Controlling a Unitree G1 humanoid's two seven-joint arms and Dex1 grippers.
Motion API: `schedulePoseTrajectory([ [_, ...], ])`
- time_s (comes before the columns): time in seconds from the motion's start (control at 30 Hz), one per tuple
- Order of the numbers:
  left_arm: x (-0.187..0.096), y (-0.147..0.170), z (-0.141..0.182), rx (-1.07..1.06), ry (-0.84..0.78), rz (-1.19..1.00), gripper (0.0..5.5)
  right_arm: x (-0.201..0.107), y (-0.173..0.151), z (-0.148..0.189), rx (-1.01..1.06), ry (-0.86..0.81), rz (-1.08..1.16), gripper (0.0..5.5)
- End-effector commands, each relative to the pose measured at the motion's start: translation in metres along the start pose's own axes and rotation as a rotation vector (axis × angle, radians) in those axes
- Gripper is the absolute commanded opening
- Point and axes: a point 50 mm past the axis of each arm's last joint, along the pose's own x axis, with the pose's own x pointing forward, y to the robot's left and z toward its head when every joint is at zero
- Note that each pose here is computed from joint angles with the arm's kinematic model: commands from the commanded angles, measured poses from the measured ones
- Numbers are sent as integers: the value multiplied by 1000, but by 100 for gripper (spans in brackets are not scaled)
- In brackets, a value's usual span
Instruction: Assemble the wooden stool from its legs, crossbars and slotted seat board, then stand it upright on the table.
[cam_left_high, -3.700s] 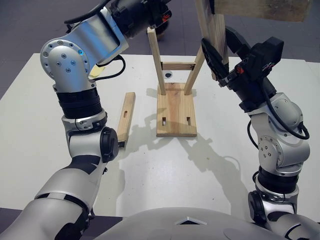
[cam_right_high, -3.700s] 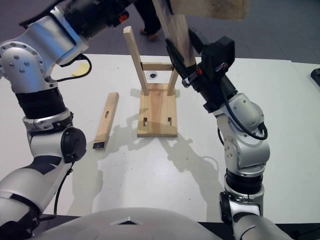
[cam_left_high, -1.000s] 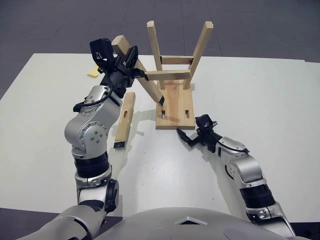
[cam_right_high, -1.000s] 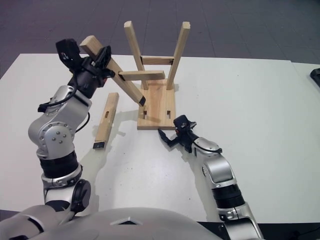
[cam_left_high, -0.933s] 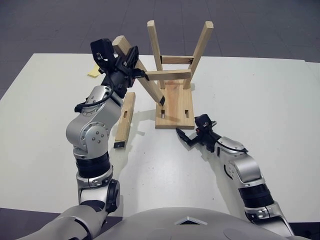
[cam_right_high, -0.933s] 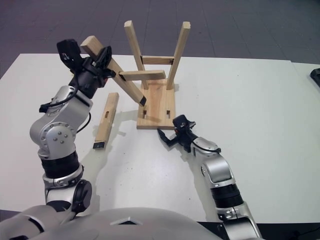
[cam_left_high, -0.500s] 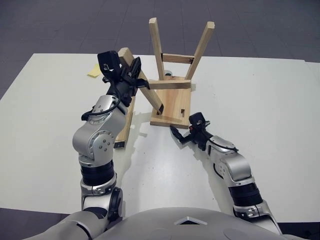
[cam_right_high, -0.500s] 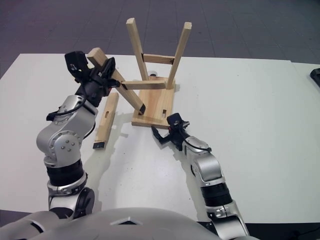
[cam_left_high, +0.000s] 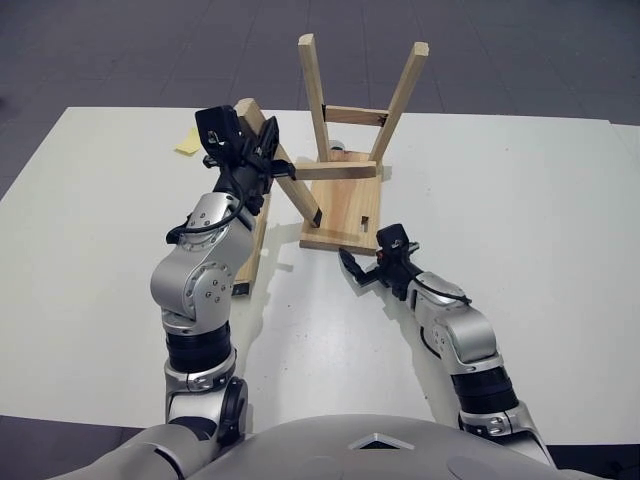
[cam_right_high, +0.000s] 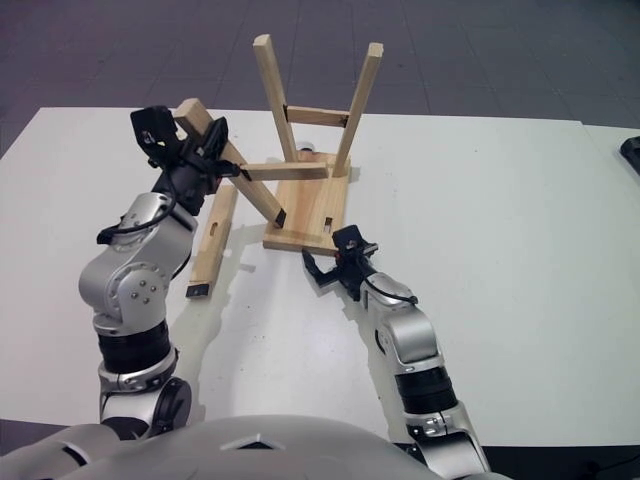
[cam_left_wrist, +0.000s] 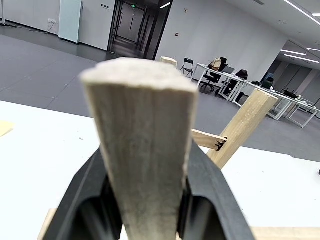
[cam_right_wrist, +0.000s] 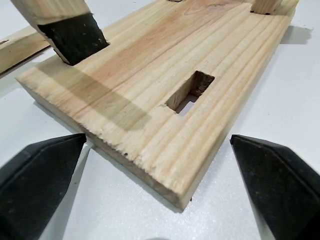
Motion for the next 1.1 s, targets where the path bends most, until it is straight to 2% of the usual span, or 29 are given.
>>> schedulePoseTrajectory([
  [0.03, -1, 6, -22, 68, 106, 22, 102, -2, -3, 1, 1, 3, -33, 540],
  [0.23, -6, 7, -36, 136, 153, 6, 102, -15, -4, 21, -27, -67, -44, 540],
  [0.43, -12, 21, -60, 175, 225, 45, 102, -27, -8, 42, -12, -163, -65, 540],
  [0.7, -18, 35, -98, 224, 357, 75, 102, -4, -15, 42, 16, -141, -176, 540],
  [1.0, -42, 51, -131, 323, 500, 74, 102, 7, -19, 43, 12, -93, -225, 540],
  [1.1, -54, 68, -144, 354, 572, 104, 102, 12, -17, 45, 17, -88, -215, 540],
])
